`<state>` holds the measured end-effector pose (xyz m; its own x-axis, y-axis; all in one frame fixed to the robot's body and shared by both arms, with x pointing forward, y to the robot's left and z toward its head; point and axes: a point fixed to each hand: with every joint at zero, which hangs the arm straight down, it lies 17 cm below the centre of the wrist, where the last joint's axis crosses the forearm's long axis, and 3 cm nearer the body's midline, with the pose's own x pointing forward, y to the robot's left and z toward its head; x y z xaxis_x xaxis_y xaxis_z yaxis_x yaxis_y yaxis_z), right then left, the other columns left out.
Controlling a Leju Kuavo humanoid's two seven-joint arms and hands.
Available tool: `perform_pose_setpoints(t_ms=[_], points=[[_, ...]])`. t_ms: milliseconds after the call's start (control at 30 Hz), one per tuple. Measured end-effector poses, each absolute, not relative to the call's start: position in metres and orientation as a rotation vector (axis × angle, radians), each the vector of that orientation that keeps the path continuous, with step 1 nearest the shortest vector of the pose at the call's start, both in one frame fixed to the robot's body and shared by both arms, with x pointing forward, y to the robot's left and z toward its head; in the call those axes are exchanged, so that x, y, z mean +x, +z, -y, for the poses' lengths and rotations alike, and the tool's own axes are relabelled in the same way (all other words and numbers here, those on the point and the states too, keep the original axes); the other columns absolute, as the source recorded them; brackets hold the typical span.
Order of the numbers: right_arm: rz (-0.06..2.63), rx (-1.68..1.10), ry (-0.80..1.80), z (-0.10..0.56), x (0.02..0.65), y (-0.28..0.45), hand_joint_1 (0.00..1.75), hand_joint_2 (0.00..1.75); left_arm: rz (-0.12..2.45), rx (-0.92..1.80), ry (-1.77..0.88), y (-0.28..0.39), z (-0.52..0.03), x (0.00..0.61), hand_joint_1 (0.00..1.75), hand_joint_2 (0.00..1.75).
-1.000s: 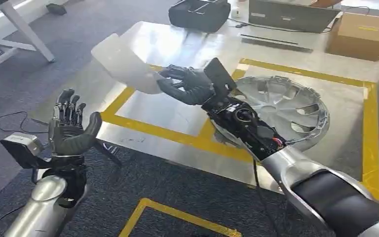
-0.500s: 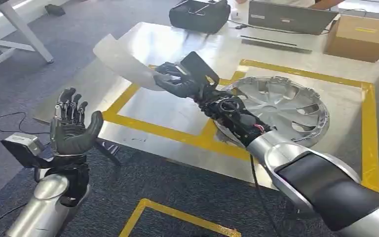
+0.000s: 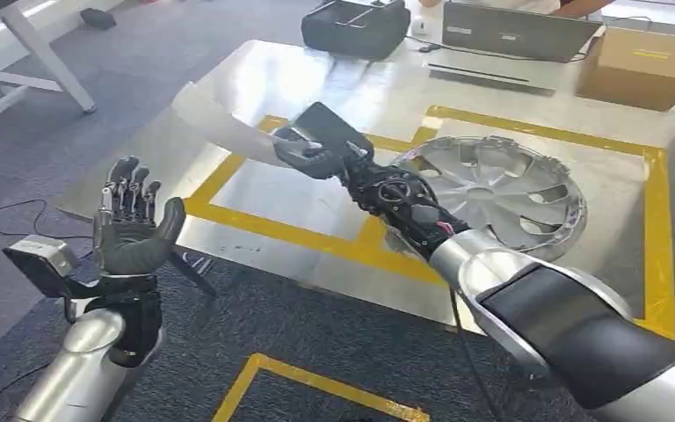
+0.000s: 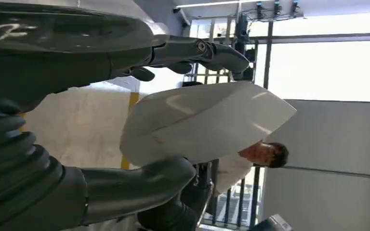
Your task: Take the parts from the cabinet and place them on the table.
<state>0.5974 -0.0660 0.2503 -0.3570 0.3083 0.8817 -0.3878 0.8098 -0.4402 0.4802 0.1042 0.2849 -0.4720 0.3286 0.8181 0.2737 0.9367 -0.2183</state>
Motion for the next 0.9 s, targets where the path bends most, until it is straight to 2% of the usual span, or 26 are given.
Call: perform_pose_setpoints(t_ms=[500,900], points=[[1.730,-0.082,0.838,0.063,0.600,0.224,1.75,1.75,2.086,-0.442,0.063,0.283,-0.098,0.479,0.00,1.75],[1.663,-0.519,1.075,0.075,0.612,0.210,1.75,1.75,2.087,-0.480,0.058,0.287,-0.085,0.478,0.00,1.75]])
